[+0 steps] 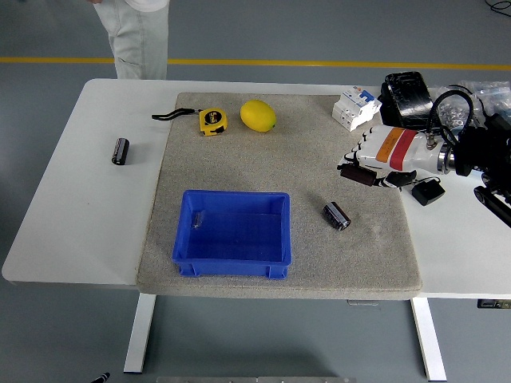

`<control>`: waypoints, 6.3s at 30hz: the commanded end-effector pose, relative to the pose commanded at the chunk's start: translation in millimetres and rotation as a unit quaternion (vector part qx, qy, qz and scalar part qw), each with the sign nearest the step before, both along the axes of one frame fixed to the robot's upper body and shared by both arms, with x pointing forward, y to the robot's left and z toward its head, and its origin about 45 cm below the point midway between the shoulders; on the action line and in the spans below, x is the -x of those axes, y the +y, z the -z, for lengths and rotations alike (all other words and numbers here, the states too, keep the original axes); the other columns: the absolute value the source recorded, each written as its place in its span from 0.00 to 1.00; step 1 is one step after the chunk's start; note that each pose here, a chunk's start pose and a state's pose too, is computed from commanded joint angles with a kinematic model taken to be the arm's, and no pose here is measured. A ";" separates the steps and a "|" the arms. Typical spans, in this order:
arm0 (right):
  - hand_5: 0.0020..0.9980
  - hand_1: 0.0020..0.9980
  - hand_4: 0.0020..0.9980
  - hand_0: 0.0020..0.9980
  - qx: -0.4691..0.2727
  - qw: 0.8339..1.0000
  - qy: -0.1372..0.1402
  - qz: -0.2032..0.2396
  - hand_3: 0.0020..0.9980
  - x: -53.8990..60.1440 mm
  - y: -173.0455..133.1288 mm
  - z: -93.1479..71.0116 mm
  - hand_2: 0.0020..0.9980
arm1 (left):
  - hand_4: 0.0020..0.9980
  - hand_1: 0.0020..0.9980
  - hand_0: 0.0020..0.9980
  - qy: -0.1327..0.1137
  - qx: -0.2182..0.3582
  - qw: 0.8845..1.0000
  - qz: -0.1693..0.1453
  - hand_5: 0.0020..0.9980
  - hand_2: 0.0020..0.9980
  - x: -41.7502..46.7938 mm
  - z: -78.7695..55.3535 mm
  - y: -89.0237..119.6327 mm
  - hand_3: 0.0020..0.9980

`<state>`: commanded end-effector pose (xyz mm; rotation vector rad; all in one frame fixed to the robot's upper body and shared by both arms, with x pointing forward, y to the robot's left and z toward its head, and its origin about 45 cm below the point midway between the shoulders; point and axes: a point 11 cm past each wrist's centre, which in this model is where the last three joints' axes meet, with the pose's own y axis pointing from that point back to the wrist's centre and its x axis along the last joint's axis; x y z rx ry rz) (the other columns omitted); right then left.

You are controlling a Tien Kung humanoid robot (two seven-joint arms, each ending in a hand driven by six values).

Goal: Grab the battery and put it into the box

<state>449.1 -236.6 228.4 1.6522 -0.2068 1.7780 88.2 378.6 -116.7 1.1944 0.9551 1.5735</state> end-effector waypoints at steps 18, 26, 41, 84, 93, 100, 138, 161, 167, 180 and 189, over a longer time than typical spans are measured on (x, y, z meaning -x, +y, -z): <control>0.00 0.51 0.55 0.57 -0.114 0.991 0.008 -0.069 0.48 5.8 85.3 -61.1 0.53 | 0.78 0.85 0.76 -0.001 -0.001 1.000 -0.002 0.64 0.86 0.0 -0.2 0.6 0.68; 0.00 0.51 0.55 0.57 -0.127 0.985 0.011 -0.115 0.48 14.8 128.9 -70.9 0.53 | 0.78 0.85 0.76 0.000 -0.002 1.000 -0.001 0.64 0.86 0.2 -0.7 2.4 0.68; 0.03 0.52 0.62 0.59 -0.105 0.978 0.070 -0.166 0.53 52.8 158.3 -38.8 0.56 | 0.78 0.85 0.75 0.005 -0.005 1.000 -0.003 0.63 0.86 5.6 -0.4 5.1 0.68; 0.15 0.72 0.88 0.72 -0.081 0.982 0.054 -0.163 0.96 43.9 158.8 -46.5 0.83 | 0.78 0.85 0.75 0.002 -0.006 1.000 -0.003 0.64 0.86 2.1 -1.2 5.1 0.68; 0.15 0.71 0.90 0.72 -0.060 0.992 0.076 -0.086 0.94 26.9 92.8 -35.4 0.81 | 0.78 0.85 0.75 0.005 -0.004 1.000 -0.007 0.64 0.86 6.8 0.0 4.3 0.68; 0.15 0.70 0.91 0.72 -0.024 0.993 0.110 -0.038 0.90 32.2 48.4 -1.2 0.80 | 0.78 0.85 0.74 0.006 -0.003 1.000 -0.010 0.64 0.86 8.8 0.6 3.7 0.68; 0.18 0.62 0.93 0.62 -0.019 0.987 0.157 0.026 0.79 31.9 24.7 58.2 0.71 | 0.78 0.85 0.74 0.007 -0.001 1.000 -0.001 0.63 0.86 4.3 0.4 0.7 0.68; 0.01 0.42 0.65 0.47 -0.036 0.986 0.161 0.038 0.47 28.9 33.7 65.8 0.47 | 0.78 0.85 0.74 0.005 0.002 1.000 -0.003 0.63 0.86 2.1 0.4 -1.3 0.68; 0.01 0.42 0.65 0.47 -0.036 0.986 0.156 0.041 0.47 26.1 33.1 62.4 0.46 | 0.78 0.85 0.74 0.004 0.002 1.000 -0.003 0.63 0.86 1.5 0.4 -1.4 0.68; 0.03 0.42 0.64 0.47 -0.066 0.992 0.103 0.029 0.47 5.0 38.2 7.4 0.47 | 0.78 0.85 0.74 0.004 0.002 1.000 -0.004 0.63 0.86 2.3 0.3 -0.5 0.68; 0.05 0.43 0.64 0.50 -0.106 0.991 0.074 -0.025 0.47 7.3 89.5 -33.2 0.48 | 0.78 0.84 0.74 0.011 0.000 1.000 0.000 0.63 0.86 5.1 0.4 0.8 0.68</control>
